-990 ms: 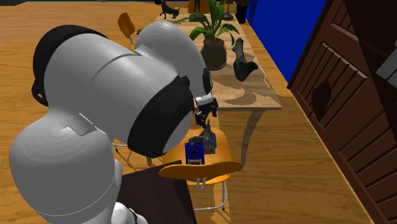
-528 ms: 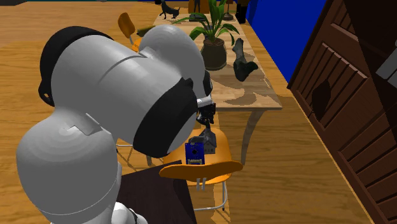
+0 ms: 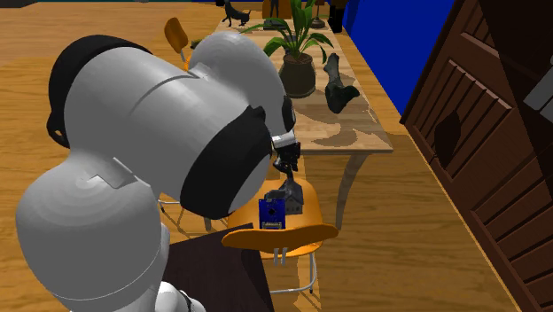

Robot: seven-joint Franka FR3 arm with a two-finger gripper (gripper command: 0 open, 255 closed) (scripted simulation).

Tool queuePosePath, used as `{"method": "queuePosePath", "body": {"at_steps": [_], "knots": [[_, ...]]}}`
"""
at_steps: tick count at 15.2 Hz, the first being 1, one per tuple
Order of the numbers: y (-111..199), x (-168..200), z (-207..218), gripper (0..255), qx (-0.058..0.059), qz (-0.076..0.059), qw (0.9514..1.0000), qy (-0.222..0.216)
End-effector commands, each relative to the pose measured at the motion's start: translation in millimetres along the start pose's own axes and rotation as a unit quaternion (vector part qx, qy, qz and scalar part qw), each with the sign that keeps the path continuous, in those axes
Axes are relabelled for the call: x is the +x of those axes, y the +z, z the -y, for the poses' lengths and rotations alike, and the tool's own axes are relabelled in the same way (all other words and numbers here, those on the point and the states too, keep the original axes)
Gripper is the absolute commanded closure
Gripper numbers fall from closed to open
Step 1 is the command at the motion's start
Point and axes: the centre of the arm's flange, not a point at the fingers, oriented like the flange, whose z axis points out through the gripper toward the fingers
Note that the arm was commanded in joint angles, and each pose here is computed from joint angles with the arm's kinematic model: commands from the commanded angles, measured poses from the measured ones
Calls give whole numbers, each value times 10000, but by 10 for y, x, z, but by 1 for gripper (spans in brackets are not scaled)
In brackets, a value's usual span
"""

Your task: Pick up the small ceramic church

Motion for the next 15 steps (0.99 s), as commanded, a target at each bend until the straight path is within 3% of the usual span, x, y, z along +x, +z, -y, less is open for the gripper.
{"method": "queuePosePath", "body": {"at_steps": [1,15], "knots": [[-90,30,3,255,1,0,10000,0],[-706,208,24,255,1,0,10000,-1]]}}
